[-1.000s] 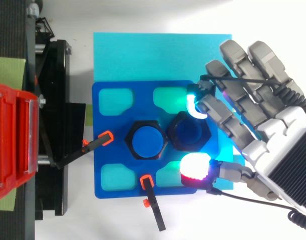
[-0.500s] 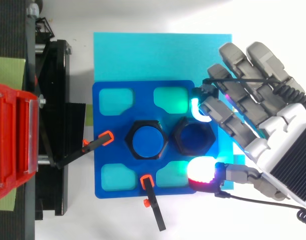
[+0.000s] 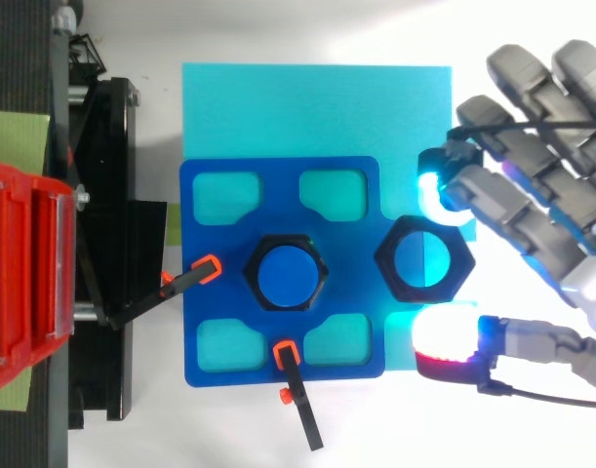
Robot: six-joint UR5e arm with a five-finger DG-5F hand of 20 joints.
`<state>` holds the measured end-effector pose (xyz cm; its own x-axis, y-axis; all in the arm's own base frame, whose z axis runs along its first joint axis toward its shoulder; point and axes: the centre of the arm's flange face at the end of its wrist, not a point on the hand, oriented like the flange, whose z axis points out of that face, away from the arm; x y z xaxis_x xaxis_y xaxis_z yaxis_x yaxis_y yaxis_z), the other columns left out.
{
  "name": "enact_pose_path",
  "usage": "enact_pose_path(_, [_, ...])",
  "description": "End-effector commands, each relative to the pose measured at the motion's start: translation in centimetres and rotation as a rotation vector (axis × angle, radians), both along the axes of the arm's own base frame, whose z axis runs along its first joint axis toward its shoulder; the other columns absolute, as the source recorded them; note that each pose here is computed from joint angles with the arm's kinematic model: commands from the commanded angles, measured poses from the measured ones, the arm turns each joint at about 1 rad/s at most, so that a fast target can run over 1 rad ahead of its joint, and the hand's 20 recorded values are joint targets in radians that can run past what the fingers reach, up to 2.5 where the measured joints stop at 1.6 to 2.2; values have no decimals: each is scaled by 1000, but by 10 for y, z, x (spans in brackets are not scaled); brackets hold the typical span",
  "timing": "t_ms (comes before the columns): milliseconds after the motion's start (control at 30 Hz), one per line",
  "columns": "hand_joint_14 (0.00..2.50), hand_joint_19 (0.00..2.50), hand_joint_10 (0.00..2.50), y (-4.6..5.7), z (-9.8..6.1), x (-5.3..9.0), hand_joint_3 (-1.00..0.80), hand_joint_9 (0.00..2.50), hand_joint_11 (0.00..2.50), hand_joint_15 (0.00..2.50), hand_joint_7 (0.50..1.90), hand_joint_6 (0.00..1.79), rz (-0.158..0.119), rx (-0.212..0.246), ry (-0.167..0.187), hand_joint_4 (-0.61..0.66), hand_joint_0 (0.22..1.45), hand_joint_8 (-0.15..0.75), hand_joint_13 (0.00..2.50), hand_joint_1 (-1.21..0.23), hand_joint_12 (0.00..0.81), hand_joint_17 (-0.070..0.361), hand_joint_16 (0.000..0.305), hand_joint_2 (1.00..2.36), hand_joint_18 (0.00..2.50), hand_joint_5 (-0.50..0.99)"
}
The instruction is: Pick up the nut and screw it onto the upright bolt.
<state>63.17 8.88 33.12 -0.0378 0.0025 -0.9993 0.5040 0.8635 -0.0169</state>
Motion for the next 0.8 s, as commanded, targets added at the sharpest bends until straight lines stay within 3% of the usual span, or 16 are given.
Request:
enact_pose_path(0, [0, 0, 3, -4, 18, 0, -467, 493, 110, 0, 1218, 501, 3, 6, -14, 272, 561, 282, 353, -610, 334, 81, 36, 1003, 51, -152])
enact_pose_path(67, [0, 0, 3, -5, 26, 3, -466, 492, 102, 0, 1218, 501, 13, 8, -18, 272, 561, 281, 355, -610, 333, 81, 36, 1004, 56, -152])
enact_pose_path(133, [0, 0, 4, -10, 58, 16, -468, 490, 108, 0, 1213, 501, 43, 19, -38, 278, 561, 282, 358, -608, 333, 81, 36, 1003, 57, -152])
enact_pose_path(167, [0, 0, 3, -12, 65, 18, -466, 491, 109, 0, 1217, 501, 51, 21, -45, 273, 561, 282, 360, -608, 333, 81, 36, 1003, 58, -152])
enact_pose_path(200, [0, 0, 3, -13, 71, 21, -467, 492, 109, 0, 1217, 501, 60, 23, -55, 266, 560, 282, 362, -608, 334, 81, 36, 1004, 62, -152])
enact_pose_path(233, [0, 0, 4, -15, 77, 27, -466, 492, 106, 0, 1218, 501, 87, 17, -66, 275, 560, 281, 363, -607, 334, 81, 36, 1004, 62, -152])
enact_pose_path(300, [0, 0, 3, -16, 79, 31, -463, 492, 102, 0, 1219, 501, 117, -11, -69, 274, 560, 281, 365, -607, 335, 80, 36, 1003, 65, -152])
enact_pose_path(333, [0, 0, 4, -15, 80, 40, -466, 493, 103, 0, 1218, 501, 135, -27, -108, 273, 561, 282, 367, -606, 335, 80, 35, 1003, 71, -152])
enact_pose_path(467, [0, 0, 4, -13, 70, 55, -464, 494, 110, 0, 1220, 501, 146, -22, -164, 268, 560, 282, 370, -604, 335, 80, 35, 1003, 73, -152])
enact_pose_path(567, [0, 0, 3, -7, 50, 71, -463, 496, 111, 0, 1220, 501, 157, -15, -167, 269, 559, 283, 372, -603, 335, 80, 36, 1003, 74, -151])
enact_pose_path(633, [0, 0, 4, -6, 44, 75, -465, 492, 108, 0, 1215, 501, 161, -7, -164, 262, 560, 284, 372, -602, 334, 80, 35, 1003, 76, -151])
enact_pose_path(700, [0, 0, 3, -2, 36, 80, -462, 494, 110, 0, 1219, 501, 194, -6, -164, 269, 559, 282, 373, -602, 334, 80, 36, 1003, 81, -151])
enact_pose_path(767, [0, 0, 3, -1, 35, 81, -463, 497, 109, 0, 1216, 501, 204, -8, -164, 264, 559, 282, 374, -602, 333, 80, 36, 1003, 85, -151])
